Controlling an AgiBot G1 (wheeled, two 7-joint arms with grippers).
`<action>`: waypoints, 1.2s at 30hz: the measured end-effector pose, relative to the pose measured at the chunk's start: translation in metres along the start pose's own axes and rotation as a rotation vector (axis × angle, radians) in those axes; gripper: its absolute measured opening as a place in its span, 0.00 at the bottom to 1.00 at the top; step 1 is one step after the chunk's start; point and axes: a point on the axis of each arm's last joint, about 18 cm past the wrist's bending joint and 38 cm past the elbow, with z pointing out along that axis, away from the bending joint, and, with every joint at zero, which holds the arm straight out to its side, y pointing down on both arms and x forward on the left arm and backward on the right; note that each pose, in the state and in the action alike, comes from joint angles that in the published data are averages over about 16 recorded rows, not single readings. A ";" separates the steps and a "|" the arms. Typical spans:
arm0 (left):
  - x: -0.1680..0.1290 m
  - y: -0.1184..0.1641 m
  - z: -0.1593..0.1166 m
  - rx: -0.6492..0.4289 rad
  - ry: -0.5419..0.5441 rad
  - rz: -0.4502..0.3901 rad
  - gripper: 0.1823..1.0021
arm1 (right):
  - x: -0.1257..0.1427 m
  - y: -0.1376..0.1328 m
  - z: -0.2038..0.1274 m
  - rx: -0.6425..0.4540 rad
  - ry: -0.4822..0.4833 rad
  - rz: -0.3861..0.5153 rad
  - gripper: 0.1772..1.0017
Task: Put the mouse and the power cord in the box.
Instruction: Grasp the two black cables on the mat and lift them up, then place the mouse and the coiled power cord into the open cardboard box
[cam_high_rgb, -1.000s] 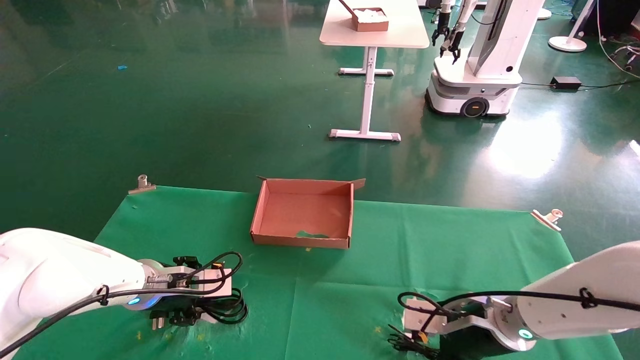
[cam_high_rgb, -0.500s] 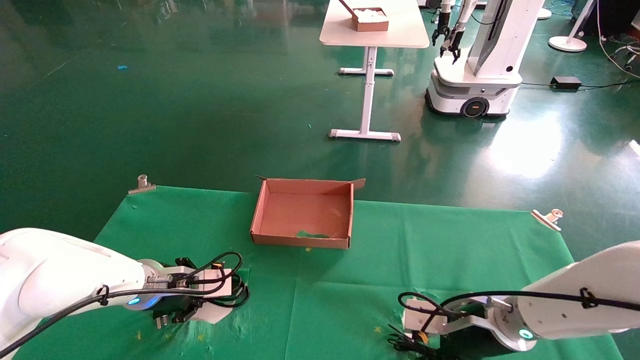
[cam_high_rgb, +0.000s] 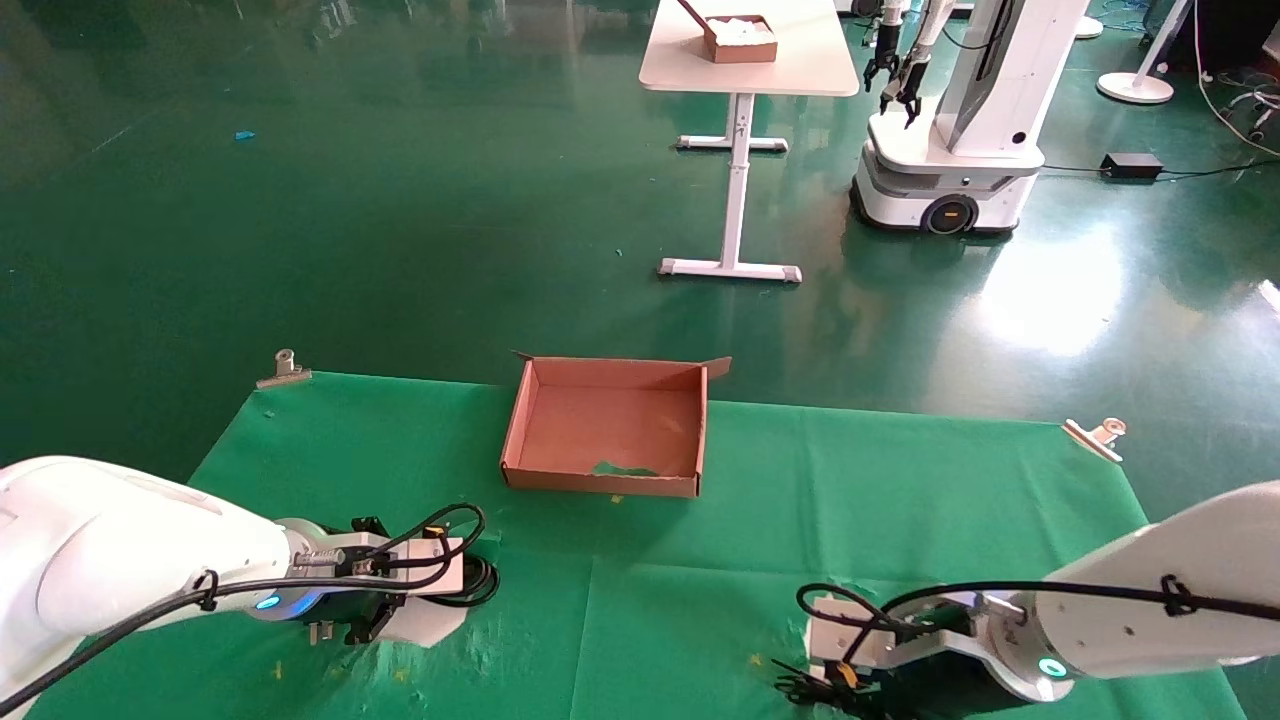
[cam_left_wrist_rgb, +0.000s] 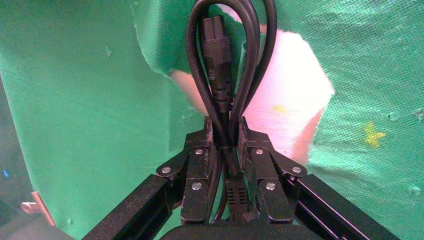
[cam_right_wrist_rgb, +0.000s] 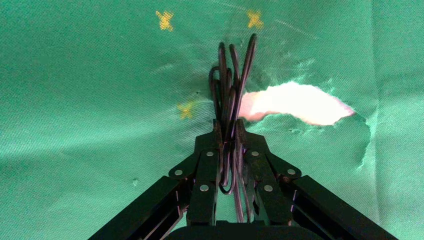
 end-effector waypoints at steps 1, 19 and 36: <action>0.000 0.000 0.000 0.000 0.000 0.000 0.12 | 0.000 0.000 -0.001 0.001 0.001 0.000 0.11; -0.046 -0.044 -0.068 0.250 -0.091 -0.011 0.11 | 0.019 0.012 -0.079 0.101 0.122 0.078 0.05; -0.085 -0.160 -0.020 0.324 -0.380 0.215 0.11 | 0.033 0.034 -0.146 0.152 0.237 0.157 0.05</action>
